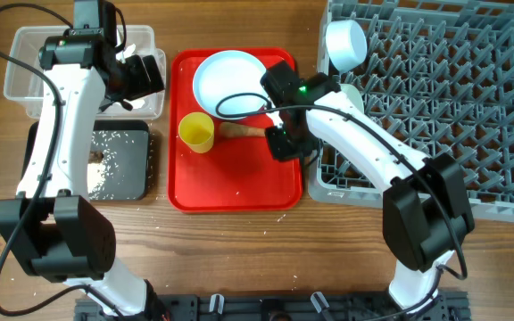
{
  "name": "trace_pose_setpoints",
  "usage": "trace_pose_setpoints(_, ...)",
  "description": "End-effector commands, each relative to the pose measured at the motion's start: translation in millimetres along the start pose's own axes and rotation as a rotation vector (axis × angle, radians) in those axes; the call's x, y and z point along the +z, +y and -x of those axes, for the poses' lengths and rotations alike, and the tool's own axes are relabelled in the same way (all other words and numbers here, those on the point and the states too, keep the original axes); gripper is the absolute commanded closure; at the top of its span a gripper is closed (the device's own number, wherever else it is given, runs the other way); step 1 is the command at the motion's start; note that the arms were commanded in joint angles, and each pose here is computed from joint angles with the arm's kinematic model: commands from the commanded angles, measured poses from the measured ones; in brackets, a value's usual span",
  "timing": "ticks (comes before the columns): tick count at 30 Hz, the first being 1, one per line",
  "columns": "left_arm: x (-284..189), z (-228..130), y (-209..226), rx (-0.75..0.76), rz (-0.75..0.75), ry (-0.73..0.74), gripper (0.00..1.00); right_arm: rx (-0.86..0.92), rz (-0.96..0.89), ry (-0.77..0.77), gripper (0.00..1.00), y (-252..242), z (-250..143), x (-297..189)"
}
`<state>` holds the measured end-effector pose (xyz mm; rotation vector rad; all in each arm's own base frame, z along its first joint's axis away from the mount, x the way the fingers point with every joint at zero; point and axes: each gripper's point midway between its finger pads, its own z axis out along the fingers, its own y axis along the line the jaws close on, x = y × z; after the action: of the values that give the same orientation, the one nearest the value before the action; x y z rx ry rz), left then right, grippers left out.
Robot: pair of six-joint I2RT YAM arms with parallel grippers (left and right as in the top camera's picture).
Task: Sort waste into correct bins and load items into the dishwasher rack
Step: 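Grasp the edge of the light-blue plate with the right gripper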
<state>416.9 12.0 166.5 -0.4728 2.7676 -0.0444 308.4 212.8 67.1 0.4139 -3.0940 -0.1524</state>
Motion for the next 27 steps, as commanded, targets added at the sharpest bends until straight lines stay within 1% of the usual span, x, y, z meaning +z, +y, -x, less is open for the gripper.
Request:
trace_pose_setpoints(1, -12.5, 6.9, -0.3, -0.001, -0.009, -0.039, 0.0, 0.096, -0.145, 0.014, 0.82, -27.8, -11.7, -6.9)
trace_pose_setpoints(4, -12.5, 6.9, -0.2, -0.001, -0.009, -0.038, 0.0, 0.135, -0.243, 0.042, 0.82, -45.2, -22.4, -10.7)
trace_pose_setpoints(8, -12.5, 6.9, -0.3, -0.002, -0.009, -0.039, 0.0, 0.134, -0.265, 0.055, 0.82, -49.0, -26.3, -11.9)
trace_pose_setpoints(13, -12.5, 6.9, -0.3, -0.001, -0.009, -0.039, 0.0, 0.141, -0.361, 0.085, 0.82, -65.4, -36.9, -18.1)
trace_pose_setpoints(16, -12.5, 6.9, -0.2, -0.001, -0.009, -0.038, 0.0, 0.142, -0.33, 0.057, 0.81, -60.1, -29.4, -15.8)
trace_pose_setpoints(19, -12.5, 6.9, -0.2, -0.001, -0.009, -0.038, 0.0, 0.122, -0.235, -0.009, 0.77, -42.4, -8.9, -16.1)
trace_pose_setpoints(20, -12.5, 6.9, -0.3, -0.002, -0.009, -0.039, 0.0, 0.105, -0.19, -0.044, 0.71, -33.6, 1.9, -18.6)
trace_pose_setpoints(21, -12.5, 6.9, -0.3, -0.001, -0.009, -0.039, 0.0, 0.096, -0.154, -0.082, 0.57, -26.2, 12.6, -21.7)
trace_pose_setpoints(22, -12.5, 6.9, -0.2, -0.001, -0.009, -0.038, 0.0, 0.094, -0.117, -0.148, 0.41, -18.3, 30.0, -27.2)
trace_pose_setpoints(23, -12.5, 6.9, -0.3, -0.001, -0.009, -0.039, 0.0, 0.093, -0.084, -0.198, 0.2, -11.3, 43.0, -31.2)
trace_pose_setpoints(24, -12.5, 6.9, -0.3, -0.001, -0.009, -0.039, 0.0, 0.089, -0.039, -0.263, 0.04, -2.3, 59.5, -35.1)
trace_pose_setpoints(25, -12.5, 6.9, -0.3, -0.001, -0.009, -0.039, 0.0, 0.085, 0.018, -0.345, 0.0, 8.9, 80.0, -41.0)
trace_pose_setpoints(27, -12.5, 6.9, -0.3, -0.001, -0.009, -0.039, 0.0, 0.068, 0.102, -0.461, 0.0, 25.8, 107.6, -53.5)
